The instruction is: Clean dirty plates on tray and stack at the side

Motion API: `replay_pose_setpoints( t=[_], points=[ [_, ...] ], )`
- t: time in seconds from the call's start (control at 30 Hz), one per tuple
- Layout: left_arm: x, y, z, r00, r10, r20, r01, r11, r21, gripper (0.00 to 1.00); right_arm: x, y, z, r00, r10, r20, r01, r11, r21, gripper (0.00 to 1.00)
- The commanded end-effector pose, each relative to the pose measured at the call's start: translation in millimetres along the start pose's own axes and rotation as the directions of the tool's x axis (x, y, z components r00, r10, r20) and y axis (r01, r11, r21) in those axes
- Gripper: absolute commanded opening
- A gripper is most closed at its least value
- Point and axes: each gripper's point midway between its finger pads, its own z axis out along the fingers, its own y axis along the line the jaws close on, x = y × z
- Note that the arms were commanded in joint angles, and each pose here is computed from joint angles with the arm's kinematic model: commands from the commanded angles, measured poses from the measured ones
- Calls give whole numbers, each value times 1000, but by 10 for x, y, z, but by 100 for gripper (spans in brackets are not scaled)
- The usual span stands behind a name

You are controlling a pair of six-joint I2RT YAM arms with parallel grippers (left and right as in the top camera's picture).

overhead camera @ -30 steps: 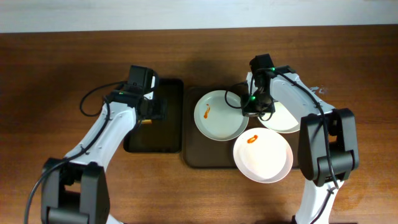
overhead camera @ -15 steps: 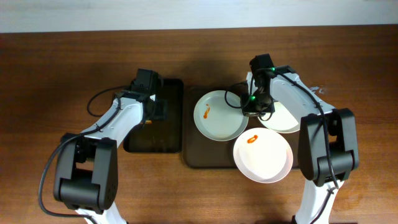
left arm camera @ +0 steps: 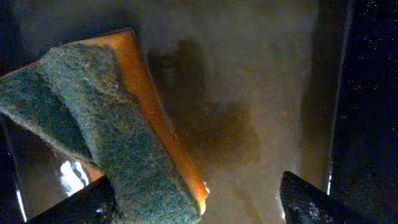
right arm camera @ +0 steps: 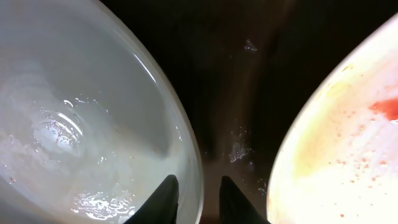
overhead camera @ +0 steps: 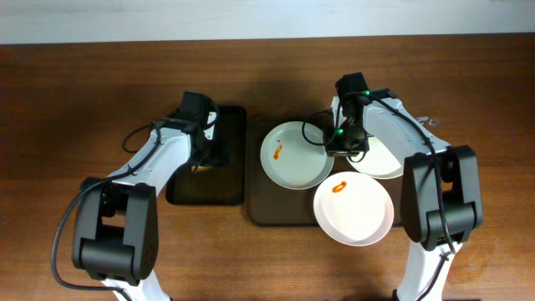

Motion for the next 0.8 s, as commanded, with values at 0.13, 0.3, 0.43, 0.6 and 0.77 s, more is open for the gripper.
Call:
replay_pose_setpoints(
  t=[0.13, 0.3, 0.43, 0.6, 0.77],
  points=[
    [-2, 263, -37, 1000, -16, -25, 13, 994, -104, 80, 0, 41, 2, 1000, -9, -1, 9, 1000, -9, 50],
    [123, 221, 35, 996, -70, -54, 65, 995, -77, 65, 0, 41, 2, 1000, -9, -1, 9, 1000, -9, 69],
    [120, 216, 47, 996, -69, -52, 65, 995, -74, 31, 0, 41, 2, 1000, -9, -1, 9, 1000, -9, 81],
    [143, 218, 47, 996, -69, -61, 64, 995, -76, 76, 0, 41, 2, 1000, -9, -1, 9, 1000, -9, 86],
    [199, 234, 132, 993, -71, -89, 64, 994, -84, 79, 0, 41, 2, 1000, -9, -1, 9, 1000, -9, 88]
  ],
)
